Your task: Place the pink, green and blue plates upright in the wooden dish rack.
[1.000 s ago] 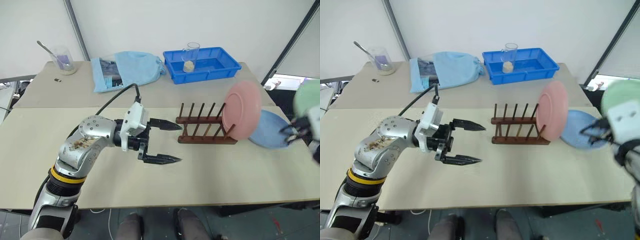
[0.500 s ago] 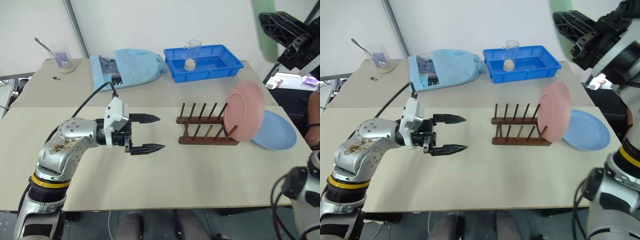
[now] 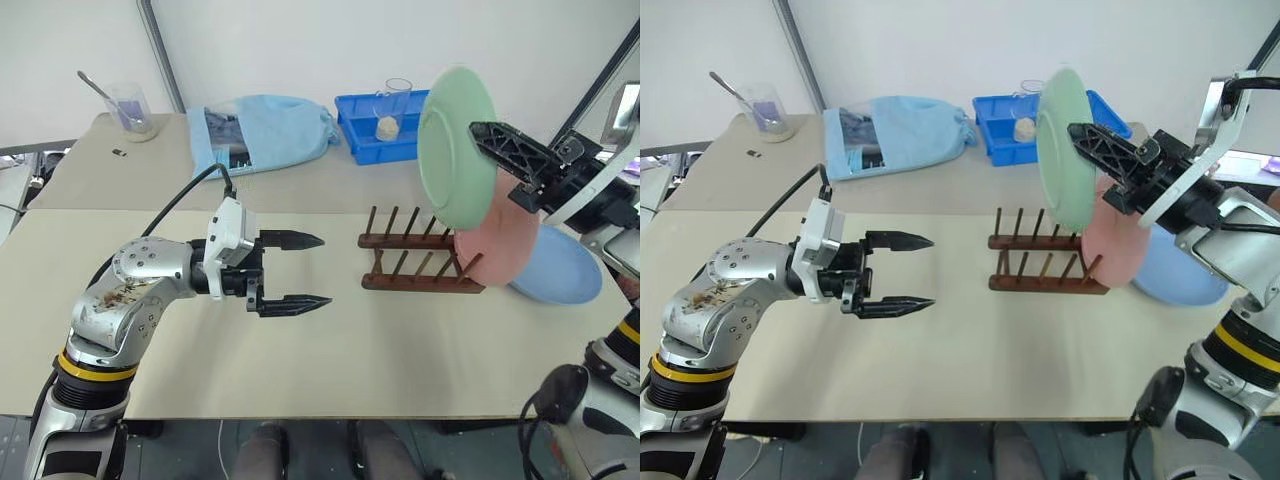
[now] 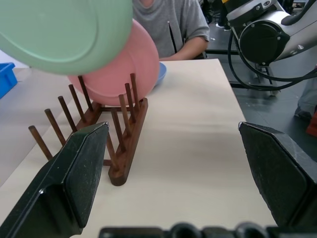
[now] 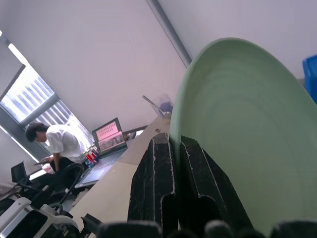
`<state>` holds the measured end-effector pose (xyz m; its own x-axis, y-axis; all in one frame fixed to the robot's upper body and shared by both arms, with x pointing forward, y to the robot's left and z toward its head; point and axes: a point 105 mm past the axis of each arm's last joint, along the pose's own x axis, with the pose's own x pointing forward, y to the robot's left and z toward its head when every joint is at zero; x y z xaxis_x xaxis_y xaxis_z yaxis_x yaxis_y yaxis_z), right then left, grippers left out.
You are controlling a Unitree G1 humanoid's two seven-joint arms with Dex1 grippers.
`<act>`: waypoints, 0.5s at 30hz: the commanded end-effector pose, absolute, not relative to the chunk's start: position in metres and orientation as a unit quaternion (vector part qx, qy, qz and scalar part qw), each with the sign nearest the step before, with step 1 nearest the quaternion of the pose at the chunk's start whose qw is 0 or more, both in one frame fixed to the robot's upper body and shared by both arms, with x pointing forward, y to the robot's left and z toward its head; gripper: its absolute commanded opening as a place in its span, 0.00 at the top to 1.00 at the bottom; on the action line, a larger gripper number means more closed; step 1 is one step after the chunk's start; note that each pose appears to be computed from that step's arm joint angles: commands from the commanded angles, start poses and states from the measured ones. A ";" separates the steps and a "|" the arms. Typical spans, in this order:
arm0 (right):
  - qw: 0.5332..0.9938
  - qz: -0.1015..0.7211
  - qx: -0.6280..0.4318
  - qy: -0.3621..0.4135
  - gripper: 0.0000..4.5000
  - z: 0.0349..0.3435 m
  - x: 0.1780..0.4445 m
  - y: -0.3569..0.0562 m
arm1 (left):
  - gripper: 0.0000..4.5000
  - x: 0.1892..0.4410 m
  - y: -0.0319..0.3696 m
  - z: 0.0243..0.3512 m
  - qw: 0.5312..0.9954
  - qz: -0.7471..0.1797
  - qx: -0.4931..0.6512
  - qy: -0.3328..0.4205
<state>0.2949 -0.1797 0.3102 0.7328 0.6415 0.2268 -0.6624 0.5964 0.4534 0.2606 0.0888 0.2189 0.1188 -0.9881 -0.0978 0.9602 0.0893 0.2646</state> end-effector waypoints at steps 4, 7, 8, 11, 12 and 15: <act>0.884 0.356 0.303 -0.014 1.00 0.314 0.288 -0.183 | 0.00 0.257 0.085 0.227 0.725 -0.668 0.151 -0.075; 0.879 0.354 0.318 -0.001 1.00 0.311 0.287 -0.181 | 0.00 0.257 0.085 0.227 0.723 -0.668 0.155 -0.077; 0.878 0.353 0.323 0.000 1.00 0.311 0.287 -0.181 | 0.00 0.257 0.085 0.227 0.723 -0.668 0.156 -0.077; 0.877 0.349 0.331 -0.004 1.00 0.313 0.287 -0.180 | 0.00 0.257 0.084 0.228 0.723 -0.668 0.156 -0.079; 0.877 0.347 0.332 -0.005 1.00 0.313 0.287 -0.180 | 0.00 0.257 0.083 0.228 0.723 -0.669 0.156 -0.079; 0.881 0.331 0.338 0.006 1.00 0.306 0.291 -0.182 | 0.00 0.258 0.082 0.228 0.722 -0.669 0.156 -0.081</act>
